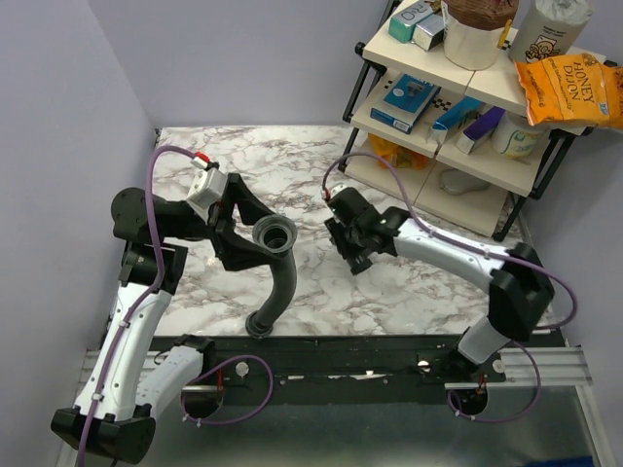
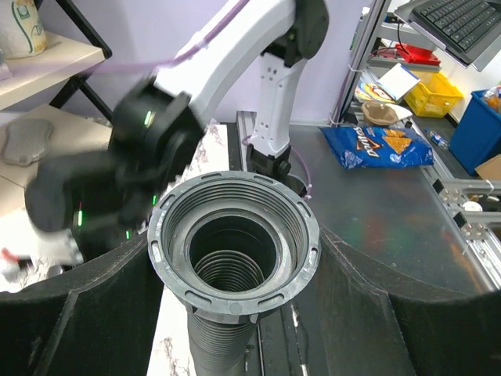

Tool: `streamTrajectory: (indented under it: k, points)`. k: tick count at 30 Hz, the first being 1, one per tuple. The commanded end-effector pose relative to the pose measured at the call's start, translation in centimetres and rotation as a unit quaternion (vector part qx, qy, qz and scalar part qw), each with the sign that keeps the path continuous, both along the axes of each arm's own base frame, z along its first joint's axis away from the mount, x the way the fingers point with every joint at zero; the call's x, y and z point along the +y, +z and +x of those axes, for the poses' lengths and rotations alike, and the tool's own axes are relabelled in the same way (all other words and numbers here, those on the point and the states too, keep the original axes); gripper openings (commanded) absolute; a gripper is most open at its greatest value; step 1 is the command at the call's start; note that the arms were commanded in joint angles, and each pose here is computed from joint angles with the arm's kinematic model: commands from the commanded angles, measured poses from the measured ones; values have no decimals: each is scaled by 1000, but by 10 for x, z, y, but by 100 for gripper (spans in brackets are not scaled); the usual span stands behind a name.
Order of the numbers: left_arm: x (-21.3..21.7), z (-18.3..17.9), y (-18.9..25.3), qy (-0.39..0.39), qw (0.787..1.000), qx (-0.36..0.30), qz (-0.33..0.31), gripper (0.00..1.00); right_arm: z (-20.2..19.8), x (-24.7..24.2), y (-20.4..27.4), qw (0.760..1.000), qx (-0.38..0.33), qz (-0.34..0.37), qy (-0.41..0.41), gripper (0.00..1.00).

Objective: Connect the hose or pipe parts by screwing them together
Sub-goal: Pick up the adaptor from the center of the board.

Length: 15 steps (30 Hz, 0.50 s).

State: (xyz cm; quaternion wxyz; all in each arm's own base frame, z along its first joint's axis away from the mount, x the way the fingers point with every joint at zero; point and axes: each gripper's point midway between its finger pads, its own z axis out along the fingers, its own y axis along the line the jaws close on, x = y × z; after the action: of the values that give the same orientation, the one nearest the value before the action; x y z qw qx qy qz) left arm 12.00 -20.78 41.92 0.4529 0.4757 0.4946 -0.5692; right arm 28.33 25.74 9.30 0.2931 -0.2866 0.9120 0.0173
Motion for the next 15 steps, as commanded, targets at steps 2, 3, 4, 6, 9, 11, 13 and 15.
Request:
streamTrajectory:
  k: [2, 3, 4, 6, 9, 11, 13, 15]
  points:
    - [2, -10, 2, -5, 1000, -24, -2, 0, 18, 20, 133, 982, -131, 136, -5, 1]
    - [2, -10, 1, -5, 1000, -24, -2, 0, 22, 22, 156, 974, -157, 161, -6, 1]
    - [3, -11, 0, -5, 1000, -26, -2, 0, 22, 19, 183, 965, -188, 184, -6, 1]
    - [3, -12, -2, -5, 1000, -24, -2, 0, 25, 21, 228, 942, -240, 234, -3, 1]
    - [3, -13, -5, -5, 1000, -23, -2, 0, 19, 19, 312, 897, -313, 312, 12, 1]
    - [3, -14, -5, -5, 1000, -24, -2, 0, 4, 18, 359, 863, -350, 362, 42, 1]
    - [3, -15, -6, -2, 1000, -24, -3, 0, -9, 22, 398, 826, -381, 408, 75, 1]
    - [2, -13, -9, 0, 1000, -22, -4, 0, -22, 23, 430, 798, -400, 439, 99, 1]
